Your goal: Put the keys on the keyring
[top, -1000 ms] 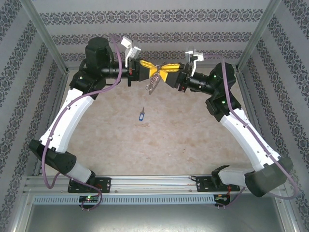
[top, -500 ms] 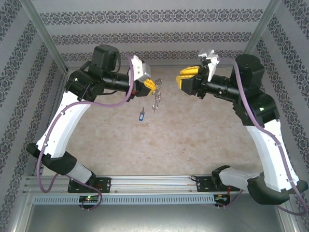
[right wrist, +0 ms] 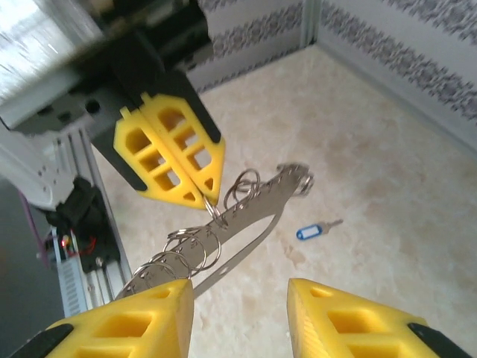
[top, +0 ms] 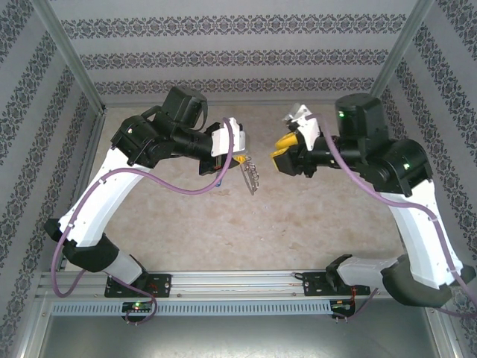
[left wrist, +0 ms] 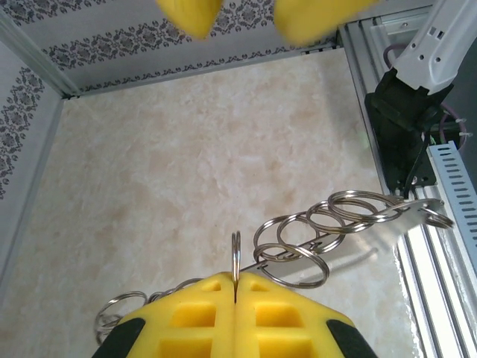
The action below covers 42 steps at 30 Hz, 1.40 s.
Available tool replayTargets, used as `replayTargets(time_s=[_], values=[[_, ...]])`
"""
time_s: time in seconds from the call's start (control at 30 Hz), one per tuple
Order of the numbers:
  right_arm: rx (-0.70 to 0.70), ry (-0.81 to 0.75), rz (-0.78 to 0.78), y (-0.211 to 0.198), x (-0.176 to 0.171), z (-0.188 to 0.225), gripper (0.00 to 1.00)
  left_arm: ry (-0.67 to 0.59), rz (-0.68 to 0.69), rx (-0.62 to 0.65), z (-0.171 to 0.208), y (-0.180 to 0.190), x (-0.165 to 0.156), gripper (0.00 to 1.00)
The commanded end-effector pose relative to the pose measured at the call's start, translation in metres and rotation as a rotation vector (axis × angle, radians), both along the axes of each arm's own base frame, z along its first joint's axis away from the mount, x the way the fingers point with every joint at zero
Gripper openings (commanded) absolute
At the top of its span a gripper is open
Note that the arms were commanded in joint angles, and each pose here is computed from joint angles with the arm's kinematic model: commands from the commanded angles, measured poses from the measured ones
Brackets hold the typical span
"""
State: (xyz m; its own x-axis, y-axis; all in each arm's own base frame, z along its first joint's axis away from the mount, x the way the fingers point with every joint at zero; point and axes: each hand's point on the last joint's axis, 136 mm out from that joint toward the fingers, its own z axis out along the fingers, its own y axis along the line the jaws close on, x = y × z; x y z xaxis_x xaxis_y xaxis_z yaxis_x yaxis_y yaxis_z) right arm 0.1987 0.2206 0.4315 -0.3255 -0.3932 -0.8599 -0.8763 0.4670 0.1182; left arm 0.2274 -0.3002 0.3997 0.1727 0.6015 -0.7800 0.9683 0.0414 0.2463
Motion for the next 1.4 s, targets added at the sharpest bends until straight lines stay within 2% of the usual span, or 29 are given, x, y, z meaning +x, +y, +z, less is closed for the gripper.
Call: replayTargets(time_s=[0.0,0.2,0.57,0.7,0.93,1.03,1.13,1.37], values=[[-0.055,-0.017,0.048,0.003,-0.004,-0.007,0.38,-0.025,-0.022,0.007,0.002,-0.001,-0.004,0.0],[-0.015,-0.013,0.053,0.016,0.005,-0.014,0.35,0.007,-0.053,-0.037,0.008,-0.009,-0.009,0.0],[0.055,0.045,0.178,0.04,0.0,-0.016,0.38,0.051,-0.076,-0.061,0.008,-0.014,-0.015,0.0],[0.033,0.089,0.241,0.042,-0.011,-0.021,0.38,0.064,-0.073,-0.061,0.007,-0.015,-0.016,0.0],[0.025,0.126,0.264,0.043,-0.019,-0.03,0.37,0.088,-0.082,-0.081,0.008,-0.017,-0.019,0.0],[0.021,0.12,0.269,0.045,-0.017,-0.03,0.3,0.093,-0.087,-0.087,0.01,-0.017,-0.021,0.0],[0.02,0.114,0.281,0.048,-0.017,-0.03,0.13,0.099,-0.097,-0.093,0.01,-0.017,-0.025,0.0],[0.007,0.099,0.287,0.051,-0.016,-0.029,0.06,0.102,-0.108,-0.086,0.008,-0.016,-0.029,0.0]])
